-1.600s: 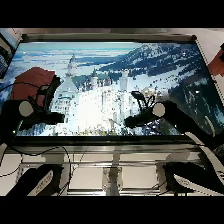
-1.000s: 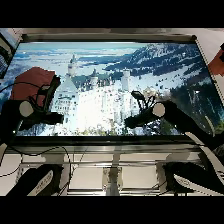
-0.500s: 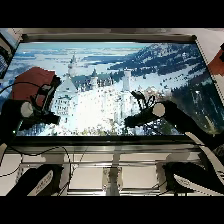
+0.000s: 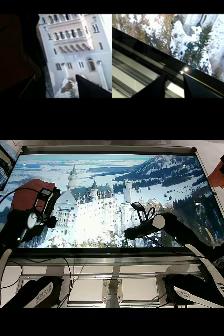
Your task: Fold the clothes and pants, and hang the long-sleeved shirts on hangers.
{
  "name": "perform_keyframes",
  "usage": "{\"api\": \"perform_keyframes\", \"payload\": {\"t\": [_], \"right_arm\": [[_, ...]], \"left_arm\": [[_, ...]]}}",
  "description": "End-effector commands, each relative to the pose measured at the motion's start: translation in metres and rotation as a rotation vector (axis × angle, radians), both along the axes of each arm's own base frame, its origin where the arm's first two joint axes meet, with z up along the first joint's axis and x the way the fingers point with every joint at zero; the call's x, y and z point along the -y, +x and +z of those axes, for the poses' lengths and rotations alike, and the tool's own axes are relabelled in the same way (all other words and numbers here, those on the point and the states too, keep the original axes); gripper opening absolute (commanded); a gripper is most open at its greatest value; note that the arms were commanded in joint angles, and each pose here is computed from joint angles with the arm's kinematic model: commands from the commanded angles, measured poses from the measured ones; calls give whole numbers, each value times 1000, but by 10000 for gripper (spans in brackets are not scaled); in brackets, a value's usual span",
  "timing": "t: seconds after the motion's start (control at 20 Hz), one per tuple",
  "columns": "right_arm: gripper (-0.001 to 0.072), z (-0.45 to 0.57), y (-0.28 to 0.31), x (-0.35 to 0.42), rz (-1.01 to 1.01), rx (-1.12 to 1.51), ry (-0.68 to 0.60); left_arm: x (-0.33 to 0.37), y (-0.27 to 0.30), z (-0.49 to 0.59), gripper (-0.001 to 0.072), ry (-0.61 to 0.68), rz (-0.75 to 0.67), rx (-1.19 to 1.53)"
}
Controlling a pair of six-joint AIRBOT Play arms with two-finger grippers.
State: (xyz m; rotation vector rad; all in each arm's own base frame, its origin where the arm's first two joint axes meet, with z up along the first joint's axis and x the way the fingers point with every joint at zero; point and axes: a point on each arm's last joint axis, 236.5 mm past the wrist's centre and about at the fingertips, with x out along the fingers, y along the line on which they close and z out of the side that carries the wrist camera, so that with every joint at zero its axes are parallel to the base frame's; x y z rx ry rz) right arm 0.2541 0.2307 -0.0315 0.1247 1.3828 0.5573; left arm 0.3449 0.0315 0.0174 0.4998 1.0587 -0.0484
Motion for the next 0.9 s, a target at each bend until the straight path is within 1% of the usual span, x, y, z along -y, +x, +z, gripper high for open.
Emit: {"api": "perform_keyframes", "payload": {"t": [0.0, 0.1, 0.25, 0.45, 0.5, 0.55, 0.6, 0.65, 0.7, 0.8, 0.85], "right_arm": [[234, 0, 0, 0, 0, 1, 0], [234, 0, 0, 0, 0, 1, 0], [234, 0, 0, 0, 0, 1, 0], [234, 1, 4, -1, -6, 15, 5], [234, 1, 5, -1, -9, 19, 7], [234, 1, 6, -2, -10, 22, 8], [233, 1, 6, -2, -9, 22, 8], [234, 1, 6, -2, -10, 22, 8], [234, 1, 6, -2, -9, 22, 8], [234, 1, 6, -2, -9, 23, 8], [234, 1, 6, -2, -9, 23, 8]], "left_arm": [[-37, 23, -23, 551, 134, 32, -5], [-54, 25, -46, 550, 141, 95, -42], [-64, 24, -68, 550, 118, 167, -71], [-65, 33, -63, 546, 109, 172, -25], [-65, 34, -62, 507, 109, 176, -19], [-66, 34, -62, 442, 112, 174, -18], [-66, 34, -62, 402, 113, 174, -18], [-66, 34, -61, 340, 112, 175, -18], [-66, 33, -61, 326, 110, 180, -17], [-67, 33, -54, 217, 106, 192, 0], [-67, 33, -47, 215, 106, 193, 18]]}}
